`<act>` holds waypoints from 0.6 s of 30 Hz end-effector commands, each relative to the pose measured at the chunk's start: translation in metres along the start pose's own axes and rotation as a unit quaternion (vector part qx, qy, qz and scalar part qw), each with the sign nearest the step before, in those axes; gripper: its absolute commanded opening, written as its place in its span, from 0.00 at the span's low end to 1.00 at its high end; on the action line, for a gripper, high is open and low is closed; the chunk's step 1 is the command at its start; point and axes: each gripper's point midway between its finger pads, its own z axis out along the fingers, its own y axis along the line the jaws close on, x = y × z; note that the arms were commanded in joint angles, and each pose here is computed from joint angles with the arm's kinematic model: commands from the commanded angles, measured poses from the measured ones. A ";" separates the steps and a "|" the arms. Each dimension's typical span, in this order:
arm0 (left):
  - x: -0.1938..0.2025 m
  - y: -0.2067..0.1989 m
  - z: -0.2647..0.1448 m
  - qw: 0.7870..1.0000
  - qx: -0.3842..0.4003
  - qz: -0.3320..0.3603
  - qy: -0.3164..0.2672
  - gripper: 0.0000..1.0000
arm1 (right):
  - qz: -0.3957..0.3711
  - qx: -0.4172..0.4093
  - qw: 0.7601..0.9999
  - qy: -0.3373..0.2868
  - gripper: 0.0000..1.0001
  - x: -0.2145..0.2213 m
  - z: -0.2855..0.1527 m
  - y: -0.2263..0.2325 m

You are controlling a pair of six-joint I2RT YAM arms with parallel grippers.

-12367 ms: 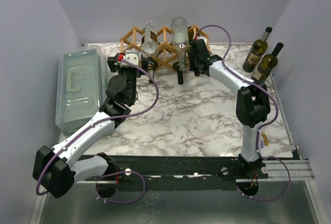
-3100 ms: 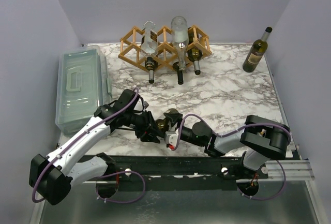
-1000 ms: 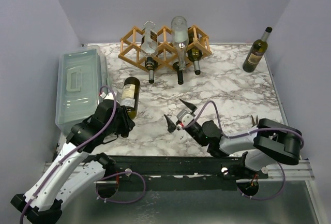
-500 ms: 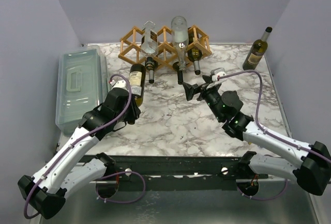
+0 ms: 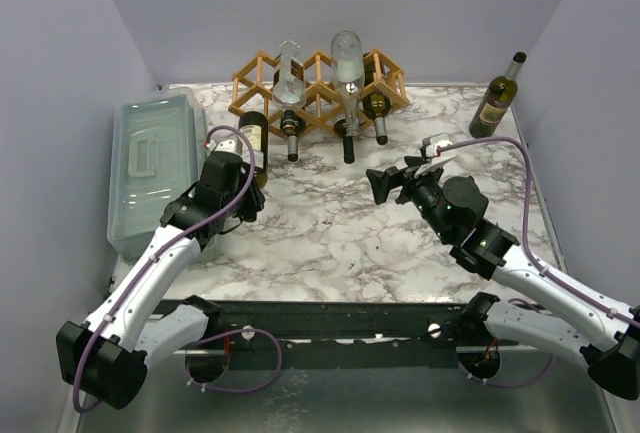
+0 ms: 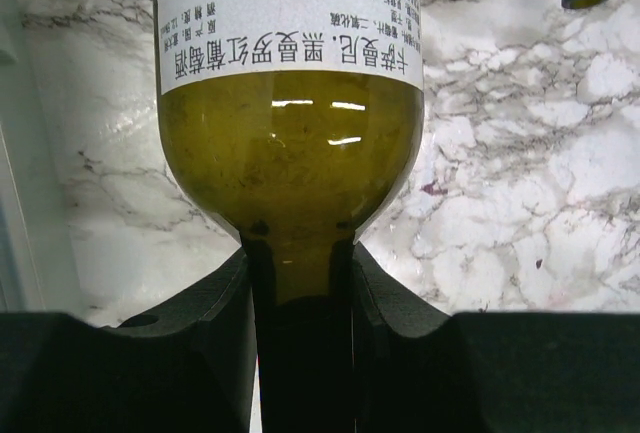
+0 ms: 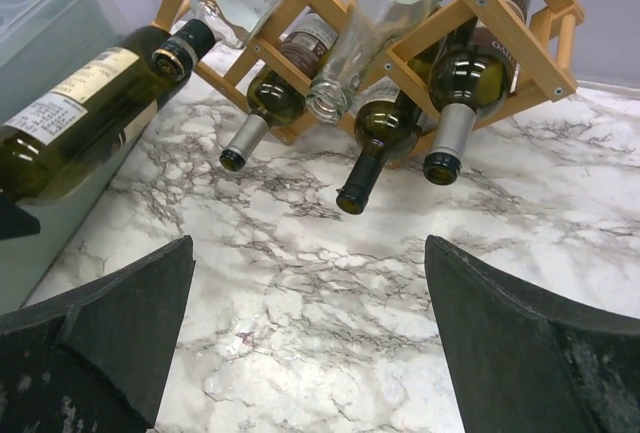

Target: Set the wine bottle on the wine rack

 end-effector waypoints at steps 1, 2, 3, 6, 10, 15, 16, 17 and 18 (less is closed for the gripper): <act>-0.062 -0.024 0.004 0.994 0.064 -0.002 -0.087 0.00 | 0.001 0.023 1.000 0.018 1.00 0.011 -0.009 -0.012; -0.063 -0.023 0.007 0.994 0.065 -0.004 -0.083 0.00 | 0.003 0.024 1.000 0.015 1.00 0.008 -0.011 -0.012; -0.064 -0.022 0.010 0.994 0.070 -0.006 -0.078 0.00 | 0.006 0.024 1.000 0.013 1.00 0.008 -0.012 -0.013; -0.072 -0.019 0.016 0.994 0.076 -0.011 -0.078 0.00 | 0.009 0.023 1.000 0.006 1.00 0.007 -0.015 -0.014; -0.076 -0.024 0.024 0.993 0.093 -0.014 -0.070 0.00 | 0.009 0.029 1.000 0.007 1.00 0.009 -0.016 -0.016; -0.080 -0.023 0.028 0.993 0.094 -0.012 -0.073 0.00 | 0.008 0.028 1.000 0.004 1.00 0.007 -0.016 -0.016; -0.082 -0.023 0.028 0.993 0.093 -0.012 -0.074 0.00 | 0.008 0.028 1.000 0.005 1.00 0.008 -0.016 -0.016; -0.083 -0.023 0.027 0.993 0.094 -0.013 -0.077 0.00 | 0.008 0.027 1.000 0.004 1.00 0.008 -0.016 -0.016; -0.085 -0.024 0.026 0.992 0.095 -0.013 -0.079 0.00 | 0.008 0.027 1.000 0.005 1.00 0.008 -0.016 -0.016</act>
